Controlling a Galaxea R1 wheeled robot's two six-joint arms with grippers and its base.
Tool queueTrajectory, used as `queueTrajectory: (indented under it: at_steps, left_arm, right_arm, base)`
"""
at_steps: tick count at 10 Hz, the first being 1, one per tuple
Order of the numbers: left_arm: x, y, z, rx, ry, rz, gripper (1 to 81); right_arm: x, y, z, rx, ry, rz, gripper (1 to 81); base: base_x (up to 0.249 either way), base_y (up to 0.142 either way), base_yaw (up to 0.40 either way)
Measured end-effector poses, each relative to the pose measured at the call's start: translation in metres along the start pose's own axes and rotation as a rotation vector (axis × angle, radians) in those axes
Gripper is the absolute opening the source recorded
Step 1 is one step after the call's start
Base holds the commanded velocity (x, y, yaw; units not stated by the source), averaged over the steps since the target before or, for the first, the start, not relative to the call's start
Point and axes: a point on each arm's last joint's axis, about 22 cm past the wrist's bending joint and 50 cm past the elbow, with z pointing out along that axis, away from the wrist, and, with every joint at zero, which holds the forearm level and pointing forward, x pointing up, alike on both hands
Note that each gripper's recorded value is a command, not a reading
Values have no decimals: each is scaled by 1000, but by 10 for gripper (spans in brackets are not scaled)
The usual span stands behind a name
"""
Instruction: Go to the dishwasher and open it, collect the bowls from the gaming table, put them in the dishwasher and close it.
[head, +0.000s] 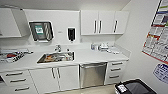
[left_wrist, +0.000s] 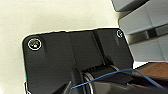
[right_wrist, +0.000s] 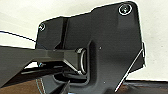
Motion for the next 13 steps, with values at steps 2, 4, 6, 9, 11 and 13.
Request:
queueTrajectory:
  at_steps: [2, 4, 6, 9, 11, 13]
  left_arm:
    - [0, 0, 0, 0, 0, 0, 811]
    - [-1, 0, 0, 0, 0, 0, 811]
    - [0, 1, 0, -1, -1, -1, 811]
    - [-8, 1, 0, -1, -4, -4, 811]
    - [-7, -2, -1, 2, -7, -2, 811]
    - [1, 1, 0, -1, 6, 2, 811]
  right_arm:
    - [0, 0, 0, 1, -1, 0, 811]
    - [0, 0, 0, 0, 0, 0, 811]
    - [1, 2, -1, -3, -2, -1, 811]
    - [-9, 4, -2, -6, -10, 1, 811]
    - [-9, 0, 0, -2, -10, 1, 811]
    - [4, 5, -1, -8, 11, -5, 811]
  base:
    - [149, 0, 0]
    - [149, 0, 0]
    - [149, 65, 0]
    - [148, 76, 0]
    - [149, 78, 0]
    - [149, 39, 0]
